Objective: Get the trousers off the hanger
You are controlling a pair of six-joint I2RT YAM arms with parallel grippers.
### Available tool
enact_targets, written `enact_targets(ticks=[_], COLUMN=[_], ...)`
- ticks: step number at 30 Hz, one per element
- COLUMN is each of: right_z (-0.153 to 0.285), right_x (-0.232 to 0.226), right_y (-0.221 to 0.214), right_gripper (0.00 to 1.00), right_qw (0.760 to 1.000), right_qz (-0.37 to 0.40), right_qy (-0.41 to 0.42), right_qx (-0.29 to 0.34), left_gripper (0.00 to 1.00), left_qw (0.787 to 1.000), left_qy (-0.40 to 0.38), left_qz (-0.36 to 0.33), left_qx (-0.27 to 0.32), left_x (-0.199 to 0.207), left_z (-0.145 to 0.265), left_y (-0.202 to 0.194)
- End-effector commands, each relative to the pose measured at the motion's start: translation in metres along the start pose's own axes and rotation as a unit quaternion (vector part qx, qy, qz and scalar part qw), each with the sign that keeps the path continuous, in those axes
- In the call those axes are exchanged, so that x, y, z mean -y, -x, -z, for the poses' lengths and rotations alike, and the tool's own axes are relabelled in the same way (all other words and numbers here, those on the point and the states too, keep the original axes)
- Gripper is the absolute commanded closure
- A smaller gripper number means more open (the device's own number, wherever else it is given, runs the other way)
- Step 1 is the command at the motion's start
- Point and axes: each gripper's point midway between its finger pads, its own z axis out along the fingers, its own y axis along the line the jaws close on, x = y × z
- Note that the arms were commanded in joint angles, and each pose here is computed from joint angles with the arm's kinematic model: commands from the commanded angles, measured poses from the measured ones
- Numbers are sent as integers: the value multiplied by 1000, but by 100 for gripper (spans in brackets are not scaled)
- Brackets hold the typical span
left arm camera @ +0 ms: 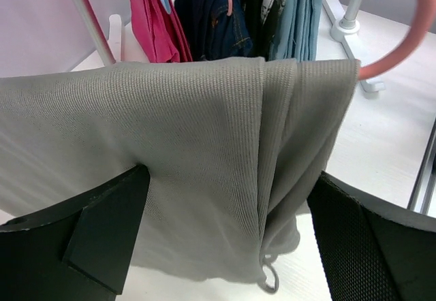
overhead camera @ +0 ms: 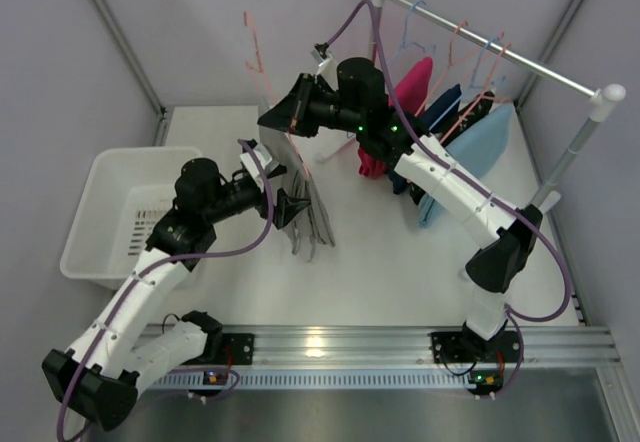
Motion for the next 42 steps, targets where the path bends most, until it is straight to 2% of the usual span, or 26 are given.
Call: enact_targets(ticks=[1,4,5,8,12,14,15,17,19,22,26,27,32,35,42], right_z=[20,21,22,22,24,25,25,24,25,26,24,25,24,24,25], right_x=[-66,-66,-66,-64,-61,-59,-58,-57,-57,-59,-62,-62,-64,-65,-63], right_y=[25,25,25,23,21,20,19,18,18,17,16,17,15,13,11], right_gripper=[100,100,100,100,100,100,100,100,100,100,100,100,100,100,100], right_qw=[994,994,994,994,995,995,995,995,995,994,994,993,993,992,993], right_qz=[31,31,31,30,31,31,30,30,31,31,30,30,27,26,23], right_qy=[92,92,93,92,90,90,89,90,93,98,106,107,116,118,119], right_qx=[48,47,46,43,40,37,36,33,32,30,27,27,21,18,15], left_gripper=[1,8,21,42,45,54,66,73,70,53,38,37,35,38,57], left_qw=[999,998,998,996,997,997,997,998,997,998,998,998,998,998,997], left_qy=[12,45,54,76,62,54,53,49,42,24,-2,-6,-17,-17,52], left_qz=[-10,-8,-11,-20,-32,-37,-39,-40,-47,-50,-55,-54,-59,-60,-43], left_qx=[36,37,34,32,32,32,32,31,35,33,28,27,22,23,43], left_x=[-6,-18,-21,-27,-19,-16,-16,-15,-13,-8,-1,0,3,3,-23], left_z=[-4,-3,-3,2,7,8,8,7,7,5,3,3,2,1,-3], left_y=[24,24,22,21,21,22,23,23,27,27,25,24,22,22,32])
